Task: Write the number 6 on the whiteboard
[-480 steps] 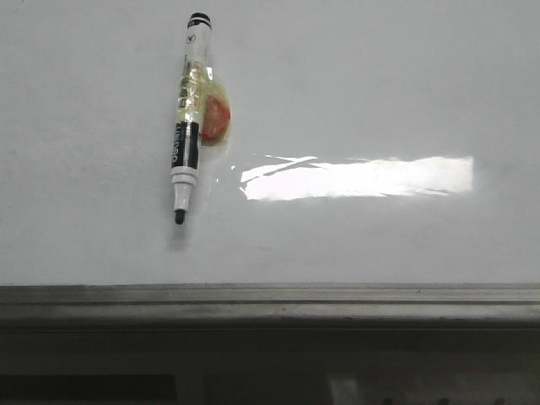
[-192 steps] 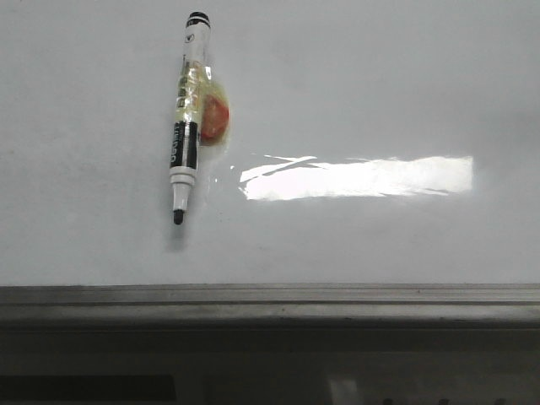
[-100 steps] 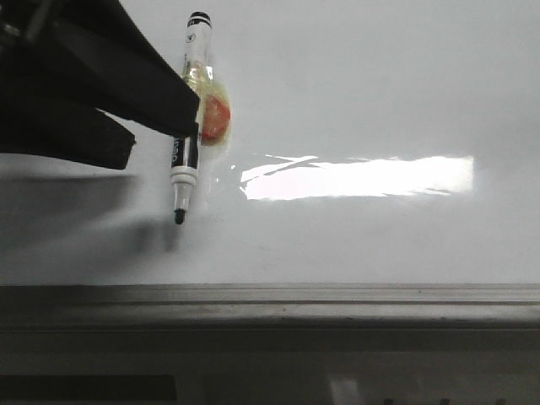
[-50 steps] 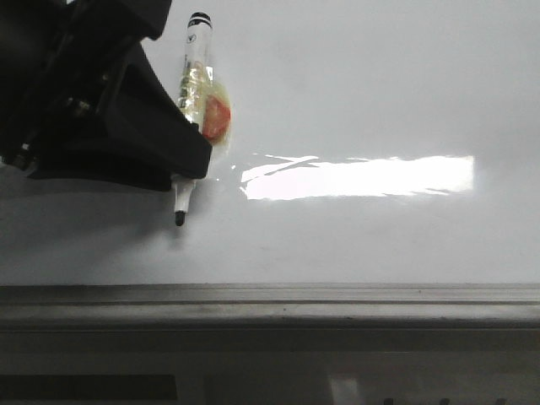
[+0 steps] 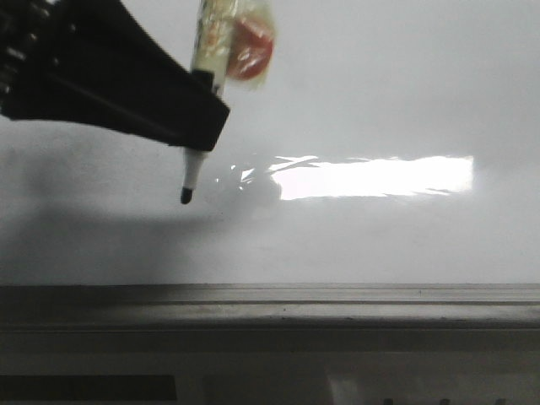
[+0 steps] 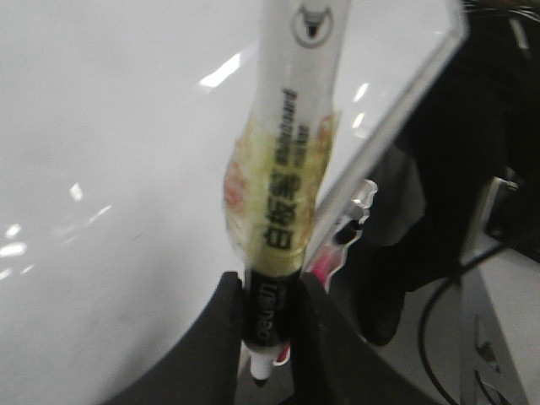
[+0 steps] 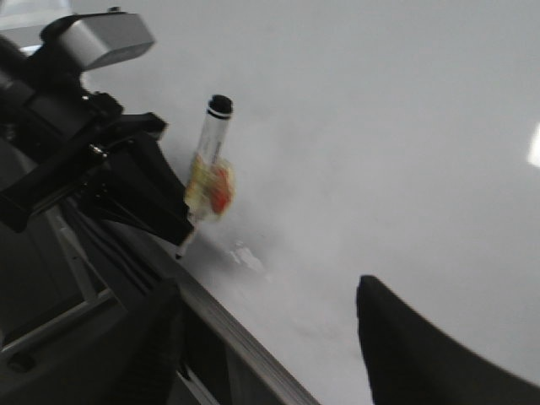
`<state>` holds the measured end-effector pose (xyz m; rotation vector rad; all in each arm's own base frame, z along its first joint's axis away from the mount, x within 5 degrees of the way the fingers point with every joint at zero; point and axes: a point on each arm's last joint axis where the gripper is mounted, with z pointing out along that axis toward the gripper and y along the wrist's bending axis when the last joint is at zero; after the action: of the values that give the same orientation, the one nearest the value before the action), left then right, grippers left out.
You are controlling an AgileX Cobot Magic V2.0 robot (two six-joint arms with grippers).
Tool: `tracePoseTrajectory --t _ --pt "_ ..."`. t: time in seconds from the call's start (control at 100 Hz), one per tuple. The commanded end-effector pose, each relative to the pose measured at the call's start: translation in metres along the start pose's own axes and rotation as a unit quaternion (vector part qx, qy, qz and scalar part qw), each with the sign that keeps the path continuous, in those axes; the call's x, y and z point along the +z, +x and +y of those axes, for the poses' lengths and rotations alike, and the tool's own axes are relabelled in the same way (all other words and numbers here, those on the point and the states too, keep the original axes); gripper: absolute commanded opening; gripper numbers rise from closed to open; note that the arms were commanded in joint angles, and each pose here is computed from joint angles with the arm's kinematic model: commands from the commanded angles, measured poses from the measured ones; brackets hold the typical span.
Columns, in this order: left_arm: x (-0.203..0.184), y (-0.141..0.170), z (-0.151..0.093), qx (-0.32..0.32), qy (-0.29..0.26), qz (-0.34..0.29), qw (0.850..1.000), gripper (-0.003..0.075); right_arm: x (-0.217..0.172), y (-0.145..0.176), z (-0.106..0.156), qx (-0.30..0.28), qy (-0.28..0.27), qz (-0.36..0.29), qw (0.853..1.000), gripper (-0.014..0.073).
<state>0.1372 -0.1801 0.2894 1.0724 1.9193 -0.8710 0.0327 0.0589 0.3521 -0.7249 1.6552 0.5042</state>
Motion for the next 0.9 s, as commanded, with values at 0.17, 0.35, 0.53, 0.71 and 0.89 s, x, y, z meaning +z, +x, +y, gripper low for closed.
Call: tracePoseTrajectory --t 0.17,0.35,0.53,0.71,0.89 --pt "-0.006 -0.017 -0.029 0.134 0.15 -0.083 0.976 -0.002 0.026 -0.023 -0.002 -0.048 -0.123 -0.053 0.99 0.0406" --pt "0.004 -0.01 -0.033 0.167 0.207 -0.065 0.962 -0.002 0.053 -0.023 0.002 -0.063 -0.212 -0.046 0.974 0.0407" --pt "0.009 -0.006 -0.033 0.162 0.229 -0.054 0.958 -0.002 0.082 -0.017 0.005 -0.063 -0.255 -0.021 0.965 0.0407" --pt "0.009 -0.006 -0.033 0.162 0.229 -0.054 0.958 -0.002 0.104 -0.01 0.007 -0.049 -0.275 0.008 0.96 0.0407" --pt "0.009 -0.006 -0.033 0.162 0.231 -0.054 0.958 -0.002 0.113 -0.007 0.01 -0.068 -0.292 0.005 0.954 0.0354"
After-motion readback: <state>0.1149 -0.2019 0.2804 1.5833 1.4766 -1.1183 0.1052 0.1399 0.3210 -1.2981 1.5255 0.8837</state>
